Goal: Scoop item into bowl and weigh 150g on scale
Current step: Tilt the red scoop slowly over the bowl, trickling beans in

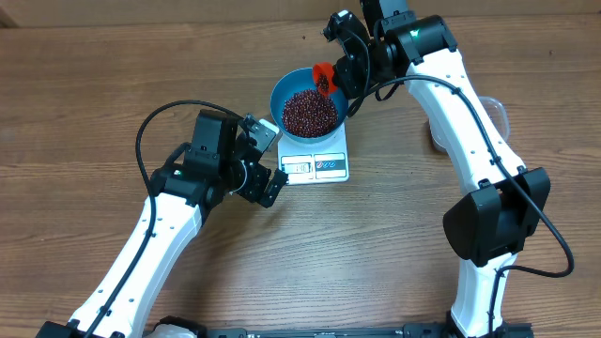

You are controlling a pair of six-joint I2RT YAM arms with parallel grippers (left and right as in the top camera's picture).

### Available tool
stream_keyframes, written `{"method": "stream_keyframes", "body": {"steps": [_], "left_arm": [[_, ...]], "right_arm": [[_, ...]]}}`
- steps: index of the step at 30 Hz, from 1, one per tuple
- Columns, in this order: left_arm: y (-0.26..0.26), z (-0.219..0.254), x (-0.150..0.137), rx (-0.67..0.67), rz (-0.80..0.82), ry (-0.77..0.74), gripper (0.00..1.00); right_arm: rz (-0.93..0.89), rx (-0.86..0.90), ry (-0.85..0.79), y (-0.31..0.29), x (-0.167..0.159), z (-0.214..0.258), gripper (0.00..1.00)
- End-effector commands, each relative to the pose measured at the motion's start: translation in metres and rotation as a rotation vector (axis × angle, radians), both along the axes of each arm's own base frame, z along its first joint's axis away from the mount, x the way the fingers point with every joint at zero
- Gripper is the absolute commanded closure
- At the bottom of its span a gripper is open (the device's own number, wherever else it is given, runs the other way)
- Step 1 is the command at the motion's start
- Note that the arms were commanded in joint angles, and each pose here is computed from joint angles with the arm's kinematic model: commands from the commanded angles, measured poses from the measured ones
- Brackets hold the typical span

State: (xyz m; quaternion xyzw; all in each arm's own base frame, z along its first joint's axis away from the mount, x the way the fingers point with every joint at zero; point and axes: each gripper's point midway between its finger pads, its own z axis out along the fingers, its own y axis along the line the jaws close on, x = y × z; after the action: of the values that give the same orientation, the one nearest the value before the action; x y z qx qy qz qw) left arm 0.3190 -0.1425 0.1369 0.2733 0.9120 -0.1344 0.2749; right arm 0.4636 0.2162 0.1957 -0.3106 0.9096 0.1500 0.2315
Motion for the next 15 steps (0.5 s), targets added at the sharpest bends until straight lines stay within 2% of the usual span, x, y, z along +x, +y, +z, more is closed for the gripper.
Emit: {"method": "stream_keyframes", "body": {"steps": [1, 15], "left_arm": [[-0.0004, -0.0027, -0.0002, -0.004, 0.007, 0.012, 0.0], [-0.0004, -0.0027, -0.0002, -0.004, 0.007, 0.012, 0.0]], "right_arm": [[0.017, 0.037, -0.043, 0.0076, 0.0003, 0.0215, 0.96], [0.018, 0.037, -0.048, 0.007, -0.0011, 0.025, 0.96]]}}
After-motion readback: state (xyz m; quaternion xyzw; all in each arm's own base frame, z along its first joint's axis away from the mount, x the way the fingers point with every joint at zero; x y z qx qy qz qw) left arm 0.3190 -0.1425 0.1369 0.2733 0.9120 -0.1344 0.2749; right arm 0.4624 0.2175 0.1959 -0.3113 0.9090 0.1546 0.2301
